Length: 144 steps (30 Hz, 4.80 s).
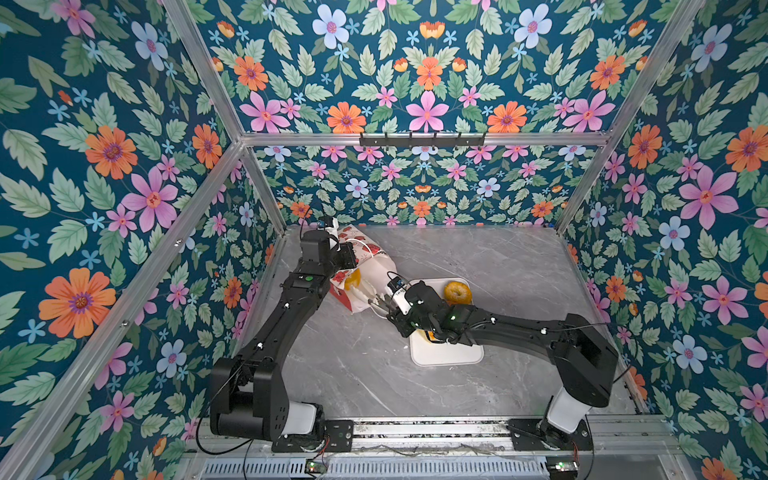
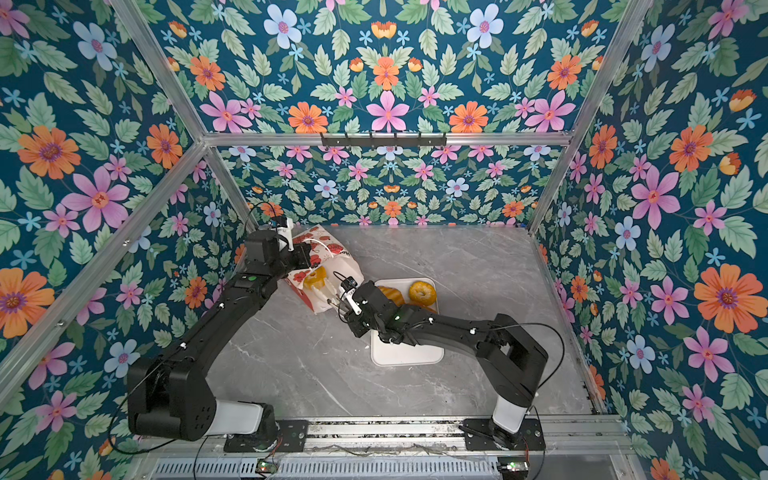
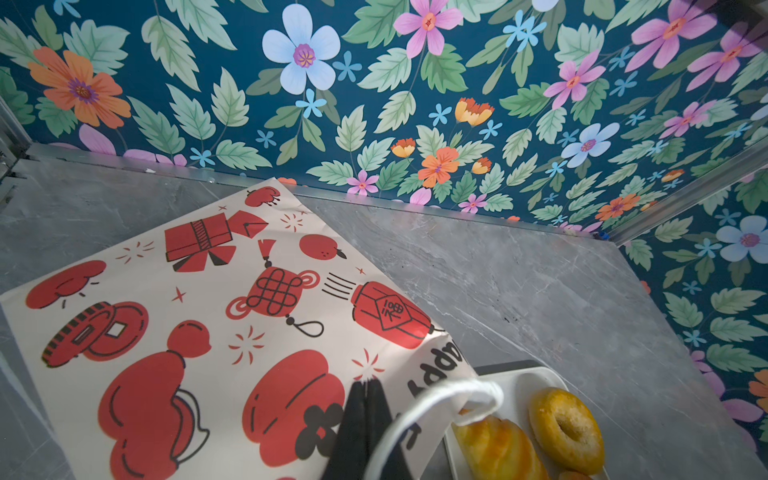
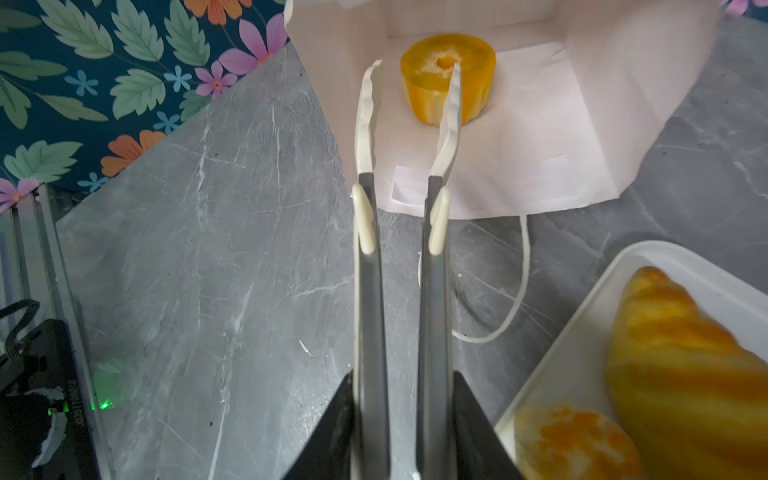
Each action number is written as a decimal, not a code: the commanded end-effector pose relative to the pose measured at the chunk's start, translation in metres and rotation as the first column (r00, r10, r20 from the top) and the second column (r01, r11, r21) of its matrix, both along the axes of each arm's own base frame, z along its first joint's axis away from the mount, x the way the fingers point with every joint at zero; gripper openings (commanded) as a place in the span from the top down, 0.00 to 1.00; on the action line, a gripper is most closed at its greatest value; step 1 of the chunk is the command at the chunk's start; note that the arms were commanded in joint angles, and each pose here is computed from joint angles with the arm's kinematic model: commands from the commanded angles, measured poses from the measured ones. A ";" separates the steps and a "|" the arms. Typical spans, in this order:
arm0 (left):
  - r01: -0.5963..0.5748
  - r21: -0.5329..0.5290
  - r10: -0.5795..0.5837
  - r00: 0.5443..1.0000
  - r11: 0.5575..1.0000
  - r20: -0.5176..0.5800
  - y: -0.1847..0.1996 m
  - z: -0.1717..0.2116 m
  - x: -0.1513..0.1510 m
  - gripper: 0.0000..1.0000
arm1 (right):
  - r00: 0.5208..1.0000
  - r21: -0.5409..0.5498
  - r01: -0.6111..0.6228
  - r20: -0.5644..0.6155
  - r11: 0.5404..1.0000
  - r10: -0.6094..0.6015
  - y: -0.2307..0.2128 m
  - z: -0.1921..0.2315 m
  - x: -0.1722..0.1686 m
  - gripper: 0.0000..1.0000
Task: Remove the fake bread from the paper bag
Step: 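Reach the open tongs back into the paper bag toward the yellow cylinder bread, then close the tongs on the yellow cylindrical bread inside the bag, then pull the yellow bread out with the tongs and carry it past the tray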
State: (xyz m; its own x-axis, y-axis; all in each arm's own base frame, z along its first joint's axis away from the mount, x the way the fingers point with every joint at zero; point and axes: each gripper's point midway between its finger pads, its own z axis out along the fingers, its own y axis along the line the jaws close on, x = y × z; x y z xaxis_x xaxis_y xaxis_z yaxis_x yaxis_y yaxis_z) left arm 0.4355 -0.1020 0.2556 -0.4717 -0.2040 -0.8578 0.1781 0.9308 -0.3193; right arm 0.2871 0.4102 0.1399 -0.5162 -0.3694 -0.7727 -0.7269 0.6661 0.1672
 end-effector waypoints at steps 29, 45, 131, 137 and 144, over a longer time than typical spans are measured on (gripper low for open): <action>0.006 0.002 -0.006 1.000 1.000 0.010 0.000 0.005 -0.003 1.00 | 0.997 -0.043 0.045 0.068 0.998 -0.043 0.018 -0.027 0.033 0.58; 0.007 0.003 -0.007 1.000 1.000 0.009 0.000 0.005 -0.003 1.00 | 0.997 -0.059 0.032 0.071 0.998 -0.027 0.030 -0.037 0.051 0.54; -0.031 0.036 0.031 0.999 0.999 0.007 0.007 -0.007 0.006 1.00 | 0.875 0.302 0.182 -0.484 0.936 -0.014 -0.133 0.072 -0.128 0.78; -0.027 0.035 0.027 1.000 0.999 0.008 0.006 -0.007 0.006 1.00 | 0.850 0.344 0.227 -0.526 0.911 -0.013 -0.143 0.081 -0.128 0.78; -0.023 0.032 0.022 1.000 0.999 0.011 0.005 -0.007 0.006 1.00 | 0.765 0.349 0.263 -0.643 0.900 0.026 -0.149 0.077 -0.149 0.79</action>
State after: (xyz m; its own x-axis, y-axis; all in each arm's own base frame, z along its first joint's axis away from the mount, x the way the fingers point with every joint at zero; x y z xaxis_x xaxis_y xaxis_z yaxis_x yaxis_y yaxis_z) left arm 0.4391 -0.0960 0.2419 -0.4833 -0.1790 -0.8569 0.1509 0.9472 -0.2829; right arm 0.1473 0.2573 0.2093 -0.9275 -0.0073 -0.3738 -0.3138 0.5588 0.7677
